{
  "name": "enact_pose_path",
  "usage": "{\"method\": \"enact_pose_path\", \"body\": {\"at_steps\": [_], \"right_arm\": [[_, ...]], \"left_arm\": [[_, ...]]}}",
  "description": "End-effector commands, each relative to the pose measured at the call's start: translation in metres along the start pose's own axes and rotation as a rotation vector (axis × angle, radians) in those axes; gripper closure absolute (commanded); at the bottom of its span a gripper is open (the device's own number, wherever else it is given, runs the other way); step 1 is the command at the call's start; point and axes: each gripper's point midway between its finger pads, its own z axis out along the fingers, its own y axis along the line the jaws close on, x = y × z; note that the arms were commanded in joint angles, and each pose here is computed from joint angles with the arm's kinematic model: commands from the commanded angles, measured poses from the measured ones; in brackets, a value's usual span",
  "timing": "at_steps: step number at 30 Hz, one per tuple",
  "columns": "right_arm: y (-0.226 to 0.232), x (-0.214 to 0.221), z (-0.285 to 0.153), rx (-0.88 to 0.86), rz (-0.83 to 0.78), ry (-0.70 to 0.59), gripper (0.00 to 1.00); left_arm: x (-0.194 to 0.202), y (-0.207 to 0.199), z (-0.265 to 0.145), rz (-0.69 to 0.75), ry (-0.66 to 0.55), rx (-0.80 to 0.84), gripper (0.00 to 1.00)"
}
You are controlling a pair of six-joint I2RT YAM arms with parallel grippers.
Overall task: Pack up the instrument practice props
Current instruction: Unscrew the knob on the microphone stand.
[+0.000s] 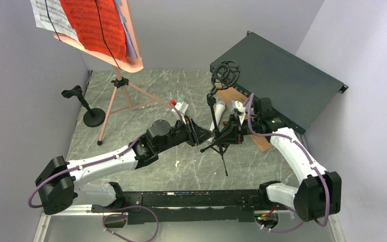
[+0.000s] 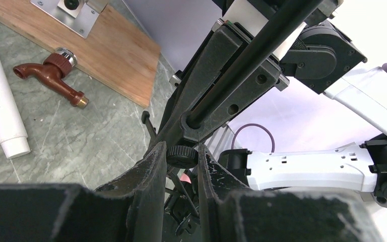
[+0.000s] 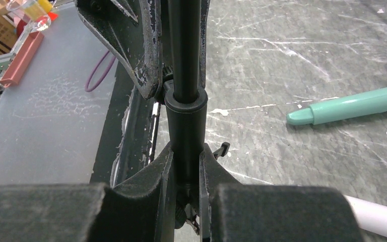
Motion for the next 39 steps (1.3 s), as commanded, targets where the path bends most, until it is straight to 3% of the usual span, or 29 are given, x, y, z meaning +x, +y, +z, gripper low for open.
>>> {"method": "enact_pose_path", "body": {"at_steps": [1, 5, 13, 18, 19, 20, 23, 25, 28, 30, 34, 39], "right_arm": [[0.004, -0.015, 0.001, -0.037, -0.074, -0.041, 1.0], [0.004, -0.015, 0.001, -0.037, -0.074, -0.041, 1.0], [0.004, -0.015, 0.001, -0.034, -0.082, -0.04, 1.0], [0.003, -0.014, 0.0, -0.025, -0.083, -0.035, 1.0], [0.003, -0.015, 0.0, -0.025, -0.085, -0.036, 1.0], [0.003, -0.015, 0.0, -0.025, -0.084, -0.036, 1.0], [0.004, -0.015, 0.0, -0.028, -0.083, -0.037, 1.0], [0.004, -0.015, 0.0, -0.029, -0.085, -0.036, 1.0], [0.004, -0.015, 0.0, -0.029, -0.087, -0.036, 1.0], [0.004, -0.015, 0.0, -0.03, -0.086, -0.036, 1.0], [0.004, -0.014, 0.0, -0.033, -0.09, -0.036, 1.0], [0.004, -0.012, 0.0, -0.037, -0.094, -0.036, 1.0]], "left_arm": [[-0.015, -0.037, 0.004, 0.007, -0.02, 0.133, 1.0], [-0.02, -0.032, 0.005, -0.087, -0.025, 0.104, 1.0], [-0.026, -0.021, 0.009, -0.829, -0.082, 0.113, 1.0], [-0.028, -0.018, 0.014, -0.836, -0.06, 0.008, 1.0], [-0.03, -0.021, 0.013, -0.809, -0.058, 0.011, 1.0], [-0.03, -0.022, 0.011, -0.769, -0.057, 0.009, 0.93], [-0.033, -0.017, -0.003, -0.585, -0.072, -0.049, 0.4], [-0.029, -0.005, -0.019, -0.424, -0.059, -0.132, 0.18], [-0.033, 0.005, -0.048, -0.129, -0.068, -0.17, 0.07], [-0.026, 0.0, -0.062, 0.092, -0.043, -0.075, 0.05], [-0.021, -0.024, -0.077, 0.58, -0.047, 0.16, 0.07], [-0.014, -0.018, -0.06, 0.968, -0.036, 0.225, 0.08]]}}
